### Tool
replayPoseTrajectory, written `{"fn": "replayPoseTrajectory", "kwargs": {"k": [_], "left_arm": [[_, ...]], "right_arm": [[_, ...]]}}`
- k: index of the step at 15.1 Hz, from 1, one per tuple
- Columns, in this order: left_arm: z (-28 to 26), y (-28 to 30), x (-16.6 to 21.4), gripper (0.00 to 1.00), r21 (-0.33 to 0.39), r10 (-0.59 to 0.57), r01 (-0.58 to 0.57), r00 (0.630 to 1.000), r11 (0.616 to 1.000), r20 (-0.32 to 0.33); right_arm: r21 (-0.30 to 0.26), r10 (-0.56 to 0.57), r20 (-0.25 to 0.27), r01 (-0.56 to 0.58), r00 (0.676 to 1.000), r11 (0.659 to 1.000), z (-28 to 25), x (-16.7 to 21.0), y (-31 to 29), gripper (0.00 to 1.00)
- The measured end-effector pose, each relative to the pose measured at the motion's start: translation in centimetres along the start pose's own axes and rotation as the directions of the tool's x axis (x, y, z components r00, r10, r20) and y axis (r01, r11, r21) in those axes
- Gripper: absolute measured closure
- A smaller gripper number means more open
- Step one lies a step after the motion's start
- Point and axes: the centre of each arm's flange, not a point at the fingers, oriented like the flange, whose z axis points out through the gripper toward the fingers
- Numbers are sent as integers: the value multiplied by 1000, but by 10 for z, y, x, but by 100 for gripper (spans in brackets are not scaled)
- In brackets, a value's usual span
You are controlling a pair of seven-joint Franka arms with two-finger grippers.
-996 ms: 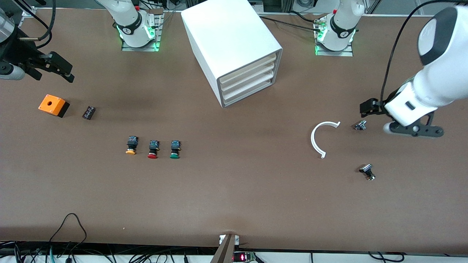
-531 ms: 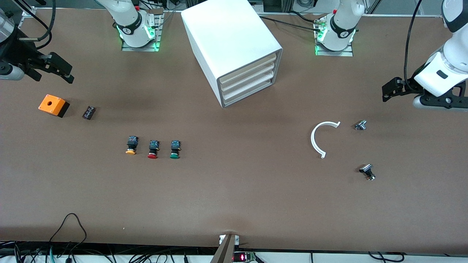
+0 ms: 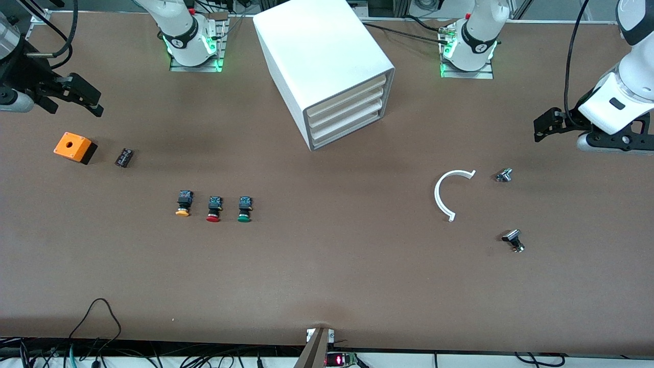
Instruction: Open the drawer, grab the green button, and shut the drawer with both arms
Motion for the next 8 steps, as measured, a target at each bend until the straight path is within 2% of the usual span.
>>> {"fn": "replayPoseTrajectory", "kwargs": {"k": [8], "left_arm": [[-4,1,-1,0,-1,1,-1,1000,1000,14]], "right_arm": [[1,-2,-5,2,1000,1000,-2,0,0,0]]}}
